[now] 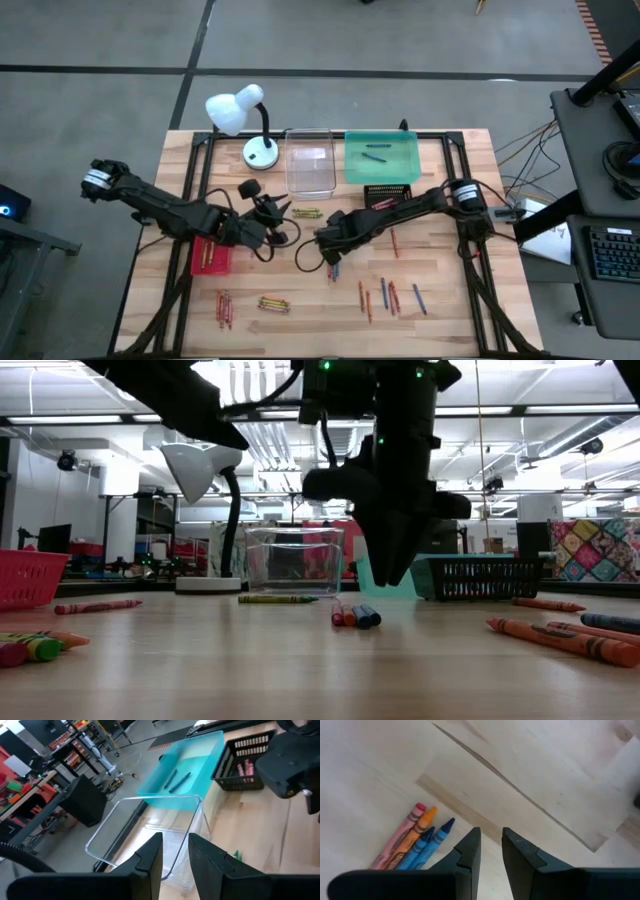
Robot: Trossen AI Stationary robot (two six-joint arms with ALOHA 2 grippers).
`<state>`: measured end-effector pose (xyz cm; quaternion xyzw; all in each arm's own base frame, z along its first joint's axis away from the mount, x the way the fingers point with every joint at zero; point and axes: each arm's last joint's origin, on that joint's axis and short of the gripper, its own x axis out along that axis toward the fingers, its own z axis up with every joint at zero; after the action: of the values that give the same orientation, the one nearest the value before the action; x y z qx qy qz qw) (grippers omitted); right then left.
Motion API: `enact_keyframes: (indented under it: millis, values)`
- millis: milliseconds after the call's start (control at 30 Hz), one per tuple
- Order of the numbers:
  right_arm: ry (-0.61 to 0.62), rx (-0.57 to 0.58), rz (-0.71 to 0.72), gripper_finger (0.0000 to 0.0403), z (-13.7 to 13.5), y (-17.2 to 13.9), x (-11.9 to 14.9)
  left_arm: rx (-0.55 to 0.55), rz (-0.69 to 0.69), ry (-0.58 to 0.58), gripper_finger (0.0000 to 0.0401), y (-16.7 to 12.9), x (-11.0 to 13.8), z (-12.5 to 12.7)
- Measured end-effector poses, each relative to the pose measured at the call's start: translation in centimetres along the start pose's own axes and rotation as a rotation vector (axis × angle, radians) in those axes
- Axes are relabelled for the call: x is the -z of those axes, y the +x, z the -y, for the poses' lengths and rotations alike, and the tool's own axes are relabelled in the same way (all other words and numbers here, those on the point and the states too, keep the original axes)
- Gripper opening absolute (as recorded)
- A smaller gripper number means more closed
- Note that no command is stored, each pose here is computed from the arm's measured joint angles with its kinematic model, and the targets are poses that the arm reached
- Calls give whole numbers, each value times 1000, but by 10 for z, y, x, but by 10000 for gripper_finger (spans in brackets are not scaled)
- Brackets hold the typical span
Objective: Sort crayons
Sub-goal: Put the blue crayon into the blue bin
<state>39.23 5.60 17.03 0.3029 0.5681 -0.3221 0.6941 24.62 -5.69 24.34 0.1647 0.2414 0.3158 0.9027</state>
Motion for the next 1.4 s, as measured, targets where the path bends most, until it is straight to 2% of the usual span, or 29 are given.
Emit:
enact_keyframes:
  millis: [267, 433, 567, 767, 867, 1067, 1167, 1400]
  values:
    - [60, -79, -4, 68, -12, -8, 11, 17, 34, -86, 76, -8, -6, -10]
    - [93, -104, -18, 68, -21, -10, 25, 120, 39, -112, 76, -13, -6, -5]
    - [88, -104, -17, 68, -21, -10, 26, 187, 62, -87, 76, -22, -7, 2]
    - [71, -108, -27, 68, -26, -10, 36, 366, 154, -95, 76, -52, -14, 8]
    - [83, -100, -2, 68, -27, -10, 38, 412, 181, -93, 76, -65, -14, 9]
    - [112, -91, 78, 68, -26, -8, 33, 398, 181, -98, 76, -67, -13, 11]
    - [118, -124, 95, 68, -29, -8, 31, 397, 182, -93, 76, -66, -13, 12]
    - [103, -115, 70, 68, -32, 5, 35, 392, 227, -90, 76, -69, -19, 8]
